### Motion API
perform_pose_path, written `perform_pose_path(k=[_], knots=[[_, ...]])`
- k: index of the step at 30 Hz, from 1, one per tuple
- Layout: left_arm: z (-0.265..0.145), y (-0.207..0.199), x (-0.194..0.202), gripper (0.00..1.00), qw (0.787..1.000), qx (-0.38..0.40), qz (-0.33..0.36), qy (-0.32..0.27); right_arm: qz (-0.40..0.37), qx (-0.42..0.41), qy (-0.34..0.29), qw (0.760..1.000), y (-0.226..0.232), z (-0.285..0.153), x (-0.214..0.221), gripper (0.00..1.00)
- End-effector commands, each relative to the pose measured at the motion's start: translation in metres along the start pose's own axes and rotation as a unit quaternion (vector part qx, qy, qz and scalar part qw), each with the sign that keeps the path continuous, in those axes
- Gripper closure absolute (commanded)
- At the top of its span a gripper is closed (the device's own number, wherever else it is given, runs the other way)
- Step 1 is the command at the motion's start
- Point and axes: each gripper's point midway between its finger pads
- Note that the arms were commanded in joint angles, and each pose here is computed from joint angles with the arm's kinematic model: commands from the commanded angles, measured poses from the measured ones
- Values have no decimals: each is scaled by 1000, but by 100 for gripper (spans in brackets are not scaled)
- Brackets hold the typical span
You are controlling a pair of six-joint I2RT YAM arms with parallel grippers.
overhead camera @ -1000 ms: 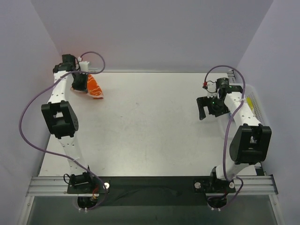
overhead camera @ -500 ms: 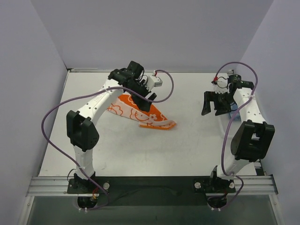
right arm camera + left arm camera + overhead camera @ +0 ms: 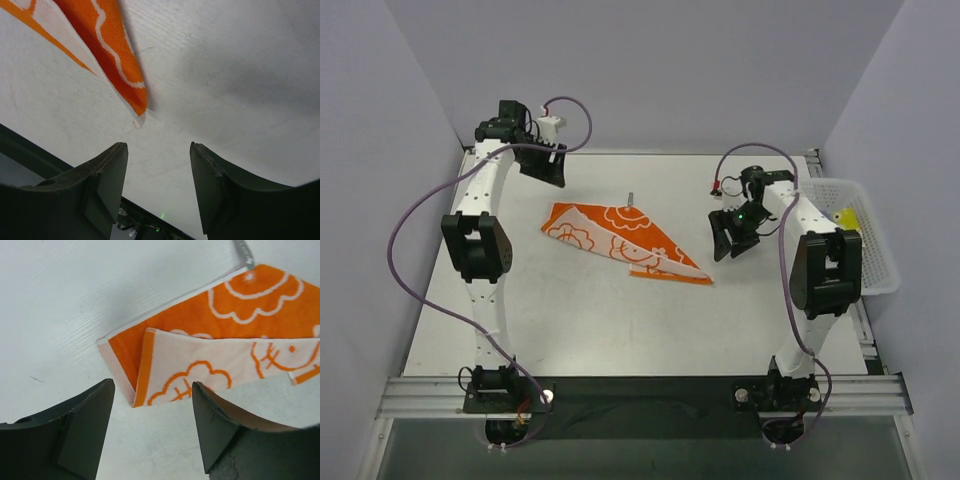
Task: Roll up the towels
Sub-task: Flatten the towel
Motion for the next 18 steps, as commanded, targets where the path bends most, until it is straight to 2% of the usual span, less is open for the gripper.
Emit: perform_pose_path(k=[1, 8, 16, 18], knots=[[18, 3, -1, 27, 1000, -9, -1, 17, -22, 25, 39, 999, 5, 14, 6, 47], [56, 14, 23, 28, 998, -11, -32, 53, -40, 34, 93, 994, 10, 45, 25, 46], [68, 17, 32, 29, 997, -11, -39, 63, -65, 1, 113, 991, 22, 48, 44, 46], [71, 16, 32, 30, 997, -7, -41, 62, -73, 7, 125, 989, 20, 51, 50, 49]])
Point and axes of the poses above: each gripper's point midway between its finger pads, its own z axis out along the fingers, its own y axis along the line the jaws close on, x = y × z, and after that the axes turned 9 degrees about z, right-handed
